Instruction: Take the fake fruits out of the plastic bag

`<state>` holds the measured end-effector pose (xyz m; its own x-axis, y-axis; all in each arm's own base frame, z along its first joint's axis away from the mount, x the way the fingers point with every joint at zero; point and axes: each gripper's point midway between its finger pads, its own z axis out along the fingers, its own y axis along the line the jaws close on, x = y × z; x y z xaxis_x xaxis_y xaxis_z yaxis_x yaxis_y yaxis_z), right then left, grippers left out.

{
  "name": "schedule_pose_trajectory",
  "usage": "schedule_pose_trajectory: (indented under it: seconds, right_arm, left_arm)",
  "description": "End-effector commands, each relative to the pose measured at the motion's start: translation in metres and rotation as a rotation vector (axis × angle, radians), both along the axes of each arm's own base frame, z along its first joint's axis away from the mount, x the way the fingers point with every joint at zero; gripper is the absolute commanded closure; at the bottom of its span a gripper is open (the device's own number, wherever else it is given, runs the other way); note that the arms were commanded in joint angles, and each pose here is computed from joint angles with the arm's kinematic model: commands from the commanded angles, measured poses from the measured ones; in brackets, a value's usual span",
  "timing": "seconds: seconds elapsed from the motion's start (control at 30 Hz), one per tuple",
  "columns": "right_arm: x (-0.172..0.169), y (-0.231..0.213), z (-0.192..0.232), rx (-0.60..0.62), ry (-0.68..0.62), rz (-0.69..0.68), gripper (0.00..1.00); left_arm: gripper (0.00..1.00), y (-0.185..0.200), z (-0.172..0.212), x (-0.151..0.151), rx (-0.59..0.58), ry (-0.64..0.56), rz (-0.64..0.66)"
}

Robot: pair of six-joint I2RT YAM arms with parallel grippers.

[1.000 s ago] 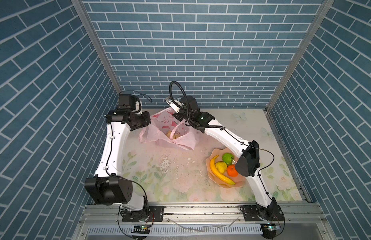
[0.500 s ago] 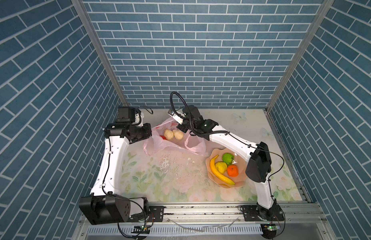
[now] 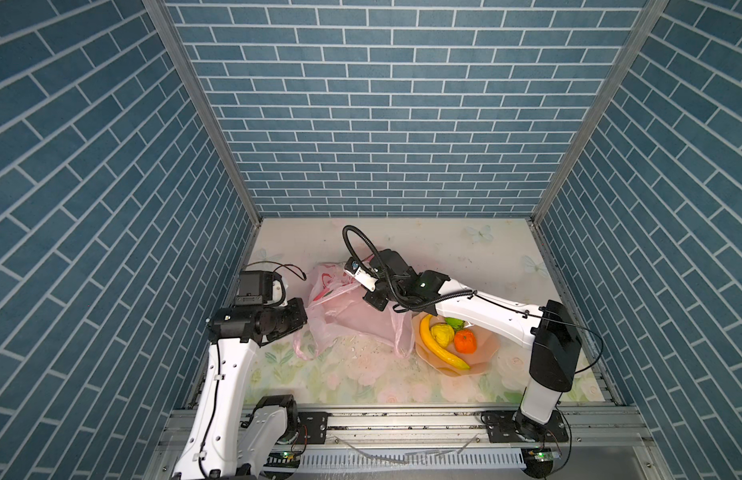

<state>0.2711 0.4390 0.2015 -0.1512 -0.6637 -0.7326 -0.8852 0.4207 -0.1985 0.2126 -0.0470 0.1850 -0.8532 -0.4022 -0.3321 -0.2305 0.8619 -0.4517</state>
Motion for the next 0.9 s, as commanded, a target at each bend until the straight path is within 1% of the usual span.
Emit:
schedule_pose_trajectory:
  seconds: [0.0, 0.1, 0.17, 0.27, 0.4, 0.47, 0.53, 0.63, 0.73, 0.8, 0.83, 0.87]
  right_arm:
    - [0.004, -0.028, 0.011, -0.001, 0.050, -0.107, 0.84]
    - [-0.006, -0.034, 0.021, 0.021, 0.094, -0.103, 0.68]
    - [-0.014, -0.040, 0.033, 0.048, 0.110, -0.099, 0.60]
    - [-0.028, -0.052, 0.054, 0.089, 0.120, -0.091, 0.54]
    - [-0.053, -0.062, 0.083, 0.142, 0.144, -0.037, 0.54]
    - [-0.065, -0.061, 0.097, 0.170, 0.148, -0.001, 0.58]
    - [-0.076, -0.057, 0.108, 0.199, 0.150, 0.034, 0.65]
    - [-0.099, -0.041, 0.119, 0.250, 0.209, 0.149, 0.77]
    - [-0.109, -0.022, 0.109, 0.236, 0.243, 0.222, 0.90]
    - [-0.111, -0.012, 0.090, 0.183, 0.252, 0.248, 0.98]
    - [-0.111, -0.008, 0.081, 0.162, 0.256, 0.255, 1.00]
    - [-0.112, -0.004, 0.071, 0.139, 0.265, 0.267, 1.00]
  left_arm:
    - [1.00, 0.016, -0.018, -0.017, 0.055, 0.074, 0.096]
    - [1.00, 0.019, -0.016, -0.018, 0.066, 0.052, 0.114]
    - [1.00, 0.019, -0.011, -0.016, 0.062, 0.033, 0.117]
    - [1.00, 0.018, -0.005, -0.010, 0.058, 0.018, 0.109]
    - [1.00, 0.015, 0.002, -0.003, 0.051, 0.008, 0.082]
    - [1.00, 0.015, 0.004, -0.001, 0.058, 0.010, 0.071]
    - [1.00, 0.016, 0.006, 0.000, 0.070, 0.015, 0.061]
    - [1.00, 0.017, 0.011, 0.004, 0.079, 0.013, 0.047]
    - [1.00, 0.016, 0.016, 0.009, 0.079, 0.006, 0.037]
    - [1.00, 0.015, 0.022, 0.011, 0.076, -0.003, 0.029]
    - [1.00, 0.014, 0.024, 0.012, 0.075, -0.005, 0.024]
    - [1.00, 0.014, 0.026, 0.014, 0.076, -0.003, 0.018]
